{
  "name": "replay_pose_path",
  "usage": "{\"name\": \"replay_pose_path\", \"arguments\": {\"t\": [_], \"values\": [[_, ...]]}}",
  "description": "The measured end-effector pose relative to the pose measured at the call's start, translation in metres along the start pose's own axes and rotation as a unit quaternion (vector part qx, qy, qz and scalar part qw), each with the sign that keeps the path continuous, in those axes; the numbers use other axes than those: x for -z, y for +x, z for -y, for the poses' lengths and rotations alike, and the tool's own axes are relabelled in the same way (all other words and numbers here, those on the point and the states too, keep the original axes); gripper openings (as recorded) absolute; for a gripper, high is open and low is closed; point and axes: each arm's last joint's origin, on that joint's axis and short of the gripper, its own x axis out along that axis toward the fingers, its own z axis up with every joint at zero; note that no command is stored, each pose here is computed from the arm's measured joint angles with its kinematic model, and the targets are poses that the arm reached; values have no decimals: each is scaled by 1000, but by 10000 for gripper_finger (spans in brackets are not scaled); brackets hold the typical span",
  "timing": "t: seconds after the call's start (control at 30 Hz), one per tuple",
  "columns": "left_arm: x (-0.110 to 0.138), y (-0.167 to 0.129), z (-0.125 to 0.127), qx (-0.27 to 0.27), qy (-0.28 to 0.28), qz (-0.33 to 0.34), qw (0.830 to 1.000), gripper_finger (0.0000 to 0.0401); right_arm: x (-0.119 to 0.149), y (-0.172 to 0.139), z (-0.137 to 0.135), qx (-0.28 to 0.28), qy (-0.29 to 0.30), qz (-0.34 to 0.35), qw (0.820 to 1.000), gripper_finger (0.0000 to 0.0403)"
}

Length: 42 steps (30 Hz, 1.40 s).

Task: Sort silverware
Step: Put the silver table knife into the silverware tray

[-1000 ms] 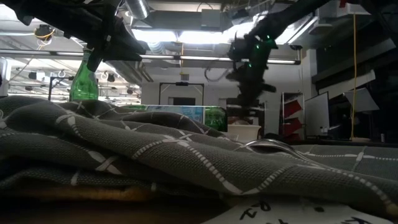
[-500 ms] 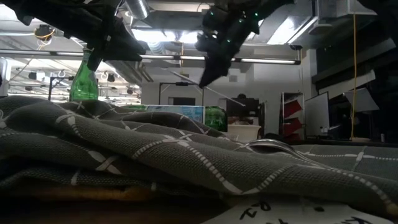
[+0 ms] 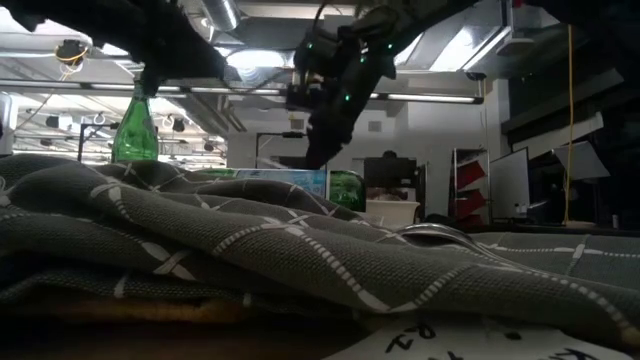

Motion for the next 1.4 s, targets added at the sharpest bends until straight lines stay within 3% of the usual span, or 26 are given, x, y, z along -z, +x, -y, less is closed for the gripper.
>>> {"name": "replay_pose_path", "arguments": {"t": [0.53,1.0,1.4], "values": [[-23,-50,-6,84,56,65,993,86,9,28,-1,-16,3,-26,1000,47],[-18,-72,-29,77,79,36,993,86,10,29,-1,-18,3,-31,999,49],[-8,-77,-39,61,93,-12,994,86,5,29,1,-1,2,-6,1000,106]]}}
